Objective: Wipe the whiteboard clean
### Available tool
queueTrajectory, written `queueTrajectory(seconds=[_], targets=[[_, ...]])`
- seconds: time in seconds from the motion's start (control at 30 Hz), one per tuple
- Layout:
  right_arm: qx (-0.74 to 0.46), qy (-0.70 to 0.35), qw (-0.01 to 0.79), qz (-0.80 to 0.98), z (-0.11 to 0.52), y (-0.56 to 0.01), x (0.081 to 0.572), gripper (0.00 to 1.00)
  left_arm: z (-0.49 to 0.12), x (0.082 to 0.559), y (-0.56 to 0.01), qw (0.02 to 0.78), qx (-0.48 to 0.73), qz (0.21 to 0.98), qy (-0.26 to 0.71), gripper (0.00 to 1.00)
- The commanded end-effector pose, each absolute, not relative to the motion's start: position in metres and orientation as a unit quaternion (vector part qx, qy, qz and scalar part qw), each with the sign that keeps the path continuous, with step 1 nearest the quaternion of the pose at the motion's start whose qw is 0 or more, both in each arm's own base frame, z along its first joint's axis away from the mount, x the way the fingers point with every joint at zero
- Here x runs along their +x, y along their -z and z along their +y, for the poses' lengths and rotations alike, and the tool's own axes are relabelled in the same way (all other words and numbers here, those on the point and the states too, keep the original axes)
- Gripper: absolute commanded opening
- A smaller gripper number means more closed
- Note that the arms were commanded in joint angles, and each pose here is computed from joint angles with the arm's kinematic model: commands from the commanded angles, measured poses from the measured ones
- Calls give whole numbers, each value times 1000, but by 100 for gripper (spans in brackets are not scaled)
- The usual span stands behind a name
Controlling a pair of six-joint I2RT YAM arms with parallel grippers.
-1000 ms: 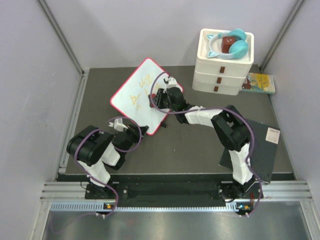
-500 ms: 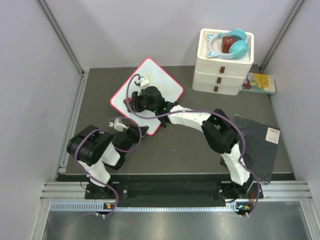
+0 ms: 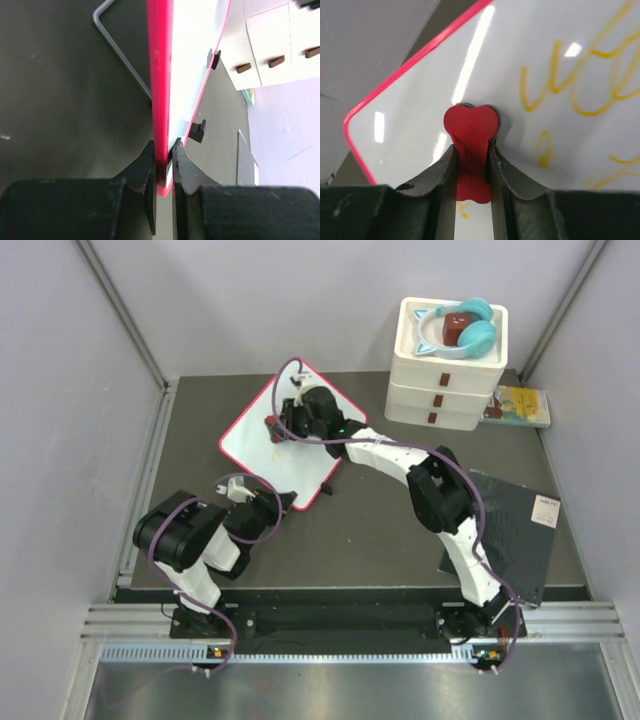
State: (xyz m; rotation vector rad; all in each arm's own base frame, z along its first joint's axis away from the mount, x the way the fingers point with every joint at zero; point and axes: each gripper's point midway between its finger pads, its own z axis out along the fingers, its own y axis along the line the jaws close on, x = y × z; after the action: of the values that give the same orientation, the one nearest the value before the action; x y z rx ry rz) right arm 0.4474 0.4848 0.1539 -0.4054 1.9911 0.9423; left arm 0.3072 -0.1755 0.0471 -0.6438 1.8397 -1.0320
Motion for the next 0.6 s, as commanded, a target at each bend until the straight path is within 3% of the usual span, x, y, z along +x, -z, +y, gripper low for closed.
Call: queueTrajectory(seconds=[0.0, 0.23, 0.57], targets=[[-98, -215, 388, 891, 388, -54, 471, 0, -127, 219, 81, 292, -268, 892, 218, 0], [-97, -220, 368, 898, 374, -45, 463, 0, -126, 219, 81, 291, -268, 892, 218, 0], [-167, -287, 346, 877, 429, -66, 403, 0, -127, 220, 81, 292, -266, 892, 219, 0]])
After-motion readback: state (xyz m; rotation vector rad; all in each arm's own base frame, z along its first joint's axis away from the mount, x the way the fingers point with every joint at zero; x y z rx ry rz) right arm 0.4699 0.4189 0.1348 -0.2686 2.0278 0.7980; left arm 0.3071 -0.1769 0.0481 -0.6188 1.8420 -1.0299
